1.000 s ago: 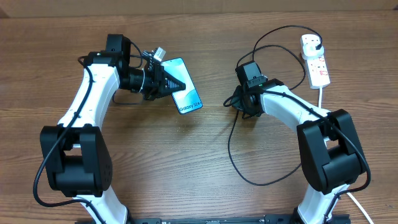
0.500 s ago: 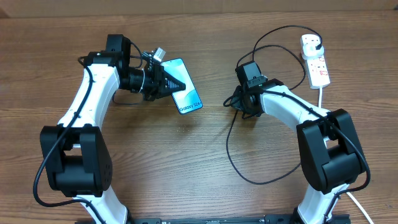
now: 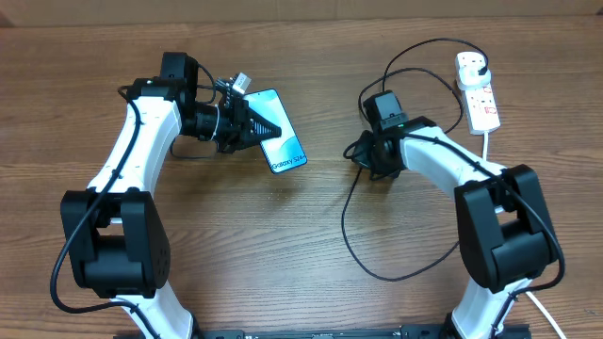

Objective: Plug charger to phone and switch on socket
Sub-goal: 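Lift the plug with the right gripper and turn it toward the phone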

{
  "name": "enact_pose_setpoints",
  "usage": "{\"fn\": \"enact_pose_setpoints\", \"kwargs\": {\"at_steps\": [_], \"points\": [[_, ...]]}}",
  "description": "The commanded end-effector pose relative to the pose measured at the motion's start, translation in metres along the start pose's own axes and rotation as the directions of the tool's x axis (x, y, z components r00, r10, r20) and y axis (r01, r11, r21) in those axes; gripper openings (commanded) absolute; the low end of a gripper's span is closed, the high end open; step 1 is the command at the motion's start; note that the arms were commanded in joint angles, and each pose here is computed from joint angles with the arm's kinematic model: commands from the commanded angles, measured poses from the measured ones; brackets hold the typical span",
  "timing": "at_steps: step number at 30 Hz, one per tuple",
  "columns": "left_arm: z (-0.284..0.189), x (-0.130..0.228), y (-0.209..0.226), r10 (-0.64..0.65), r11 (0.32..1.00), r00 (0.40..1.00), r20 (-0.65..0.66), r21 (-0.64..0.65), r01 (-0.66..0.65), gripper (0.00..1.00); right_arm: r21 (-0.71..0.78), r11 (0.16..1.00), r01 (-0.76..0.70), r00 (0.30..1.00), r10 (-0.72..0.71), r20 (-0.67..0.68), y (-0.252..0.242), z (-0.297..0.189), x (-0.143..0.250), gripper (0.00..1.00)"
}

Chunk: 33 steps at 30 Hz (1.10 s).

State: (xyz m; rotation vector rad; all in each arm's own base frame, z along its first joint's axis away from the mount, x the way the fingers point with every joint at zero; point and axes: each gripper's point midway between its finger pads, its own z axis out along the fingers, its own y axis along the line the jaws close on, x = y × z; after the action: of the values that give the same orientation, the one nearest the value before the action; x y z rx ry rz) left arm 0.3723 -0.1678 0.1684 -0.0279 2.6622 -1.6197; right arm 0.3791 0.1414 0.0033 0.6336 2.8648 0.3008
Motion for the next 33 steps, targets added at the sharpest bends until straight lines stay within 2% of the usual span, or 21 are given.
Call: {"fn": "enact_pose_setpoints", "kwargs": {"at_steps": [1,2,4,10,15,20,24,33], "points": [[-0.001,0.002,-0.020,0.019,0.996,1.000,-0.010,0.090,-0.018,0.04,-0.216,0.976,0.024,0.999,-0.033,-0.035,0.033,-0.042,-0.004,0.04],[-0.002,0.002,-0.024,0.024,0.993,1.000,-0.010,0.115,-0.023,0.04,-0.304,0.951,0.054,0.996,-0.073,-0.052,0.043,-0.059,-0.003,0.04],[-0.003,0.001,-0.031,0.039,0.987,0.999,-0.008,0.156,-0.037,0.04,-0.388,0.918,0.079,0.991,-0.116,-0.073,0.050,-0.077,0.001,0.04],[-0.013,-0.006,-0.065,0.077,0.937,0.997,-0.001,0.343,-0.072,0.04,-0.574,0.812,0.109,0.957,-0.243,-0.162,0.056,-0.125,0.029,0.04],[-0.020,-0.018,-0.068,0.011,0.933,1.000,-0.001,0.359,-0.010,0.04,-0.749,0.642,0.164,0.883,-0.434,-0.179,0.066,-0.164,0.067,0.04],[-0.022,-0.019,-0.066,-0.015,0.934,1.000,-0.004,0.358,0.016,0.04,-0.788,0.593,0.166,0.843,-0.500,-0.199,0.062,-0.177,0.089,0.04],[-0.022,-0.019,-0.066,-0.040,0.933,0.999,-0.015,0.358,0.043,0.04,-0.882,0.438,0.171,0.802,-0.582,-0.134,0.075,-0.202,0.105,0.04],[-0.020,-0.018,-0.062,-0.060,0.940,0.998,-0.015,0.336,0.062,0.04,-0.890,0.390,0.237,0.787,-0.614,-0.060,0.081,-0.216,0.112,0.04]]}}
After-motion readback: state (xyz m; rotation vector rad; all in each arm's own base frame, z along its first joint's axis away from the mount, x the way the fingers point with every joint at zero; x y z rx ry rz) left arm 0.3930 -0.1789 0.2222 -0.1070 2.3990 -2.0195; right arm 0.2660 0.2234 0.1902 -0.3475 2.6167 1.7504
